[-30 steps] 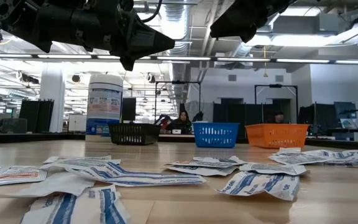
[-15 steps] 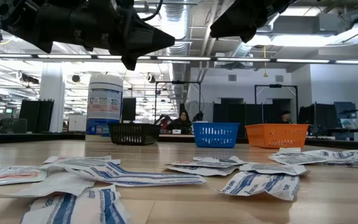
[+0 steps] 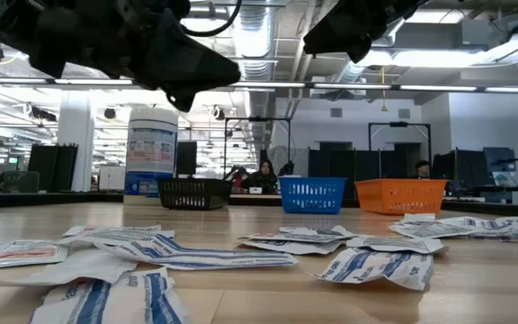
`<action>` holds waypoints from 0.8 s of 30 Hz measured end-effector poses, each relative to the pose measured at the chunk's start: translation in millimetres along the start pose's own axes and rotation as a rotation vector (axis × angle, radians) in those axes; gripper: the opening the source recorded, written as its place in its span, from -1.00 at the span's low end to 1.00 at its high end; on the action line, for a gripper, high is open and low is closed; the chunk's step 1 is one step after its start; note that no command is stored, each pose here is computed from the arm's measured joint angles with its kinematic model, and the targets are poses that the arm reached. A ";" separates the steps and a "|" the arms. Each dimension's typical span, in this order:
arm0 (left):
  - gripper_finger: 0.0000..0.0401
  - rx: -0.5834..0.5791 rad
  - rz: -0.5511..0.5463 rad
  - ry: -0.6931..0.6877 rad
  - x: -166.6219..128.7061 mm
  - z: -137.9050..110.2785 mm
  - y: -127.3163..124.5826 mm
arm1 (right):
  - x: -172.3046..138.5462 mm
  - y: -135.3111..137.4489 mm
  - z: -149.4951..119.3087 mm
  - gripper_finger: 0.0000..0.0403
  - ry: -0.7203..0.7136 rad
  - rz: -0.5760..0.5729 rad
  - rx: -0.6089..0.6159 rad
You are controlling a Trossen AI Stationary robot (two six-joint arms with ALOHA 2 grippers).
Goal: Pick & Place First Aid Supplies
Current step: Put the orange ointment pack into the orange bin
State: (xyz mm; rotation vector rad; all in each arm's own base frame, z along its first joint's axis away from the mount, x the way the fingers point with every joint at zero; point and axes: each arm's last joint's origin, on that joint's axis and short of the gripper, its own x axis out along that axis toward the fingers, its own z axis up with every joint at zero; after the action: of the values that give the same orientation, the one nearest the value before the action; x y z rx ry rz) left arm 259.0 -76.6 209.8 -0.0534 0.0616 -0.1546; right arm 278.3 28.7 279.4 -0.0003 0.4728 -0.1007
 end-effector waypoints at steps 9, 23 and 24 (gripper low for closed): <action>-0.57 -0.174 0.056 0.291 -9.2 -30.5 -21.2 | -0.5 2.6 -4.8 -0.49 0.051 0.035 0.084; -0.57 -0.252 0.073 0.492 -35.2 -66.0 -40.5 | 2.1 -10.6 5.1 -0.49 -0.043 -0.006 0.139; -0.57 -0.242 0.091 0.496 -37.8 -69.5 -39.6 | 2.4 -12.0 4.9 -0.49 -0.042 -0.010 0.159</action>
State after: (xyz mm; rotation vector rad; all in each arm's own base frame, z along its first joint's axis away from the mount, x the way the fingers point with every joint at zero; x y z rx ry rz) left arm 211.2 -113.2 145.0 -0.2524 0.5774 -0.0653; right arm 281.5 16.4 283.0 0.1505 0.4223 -0.1478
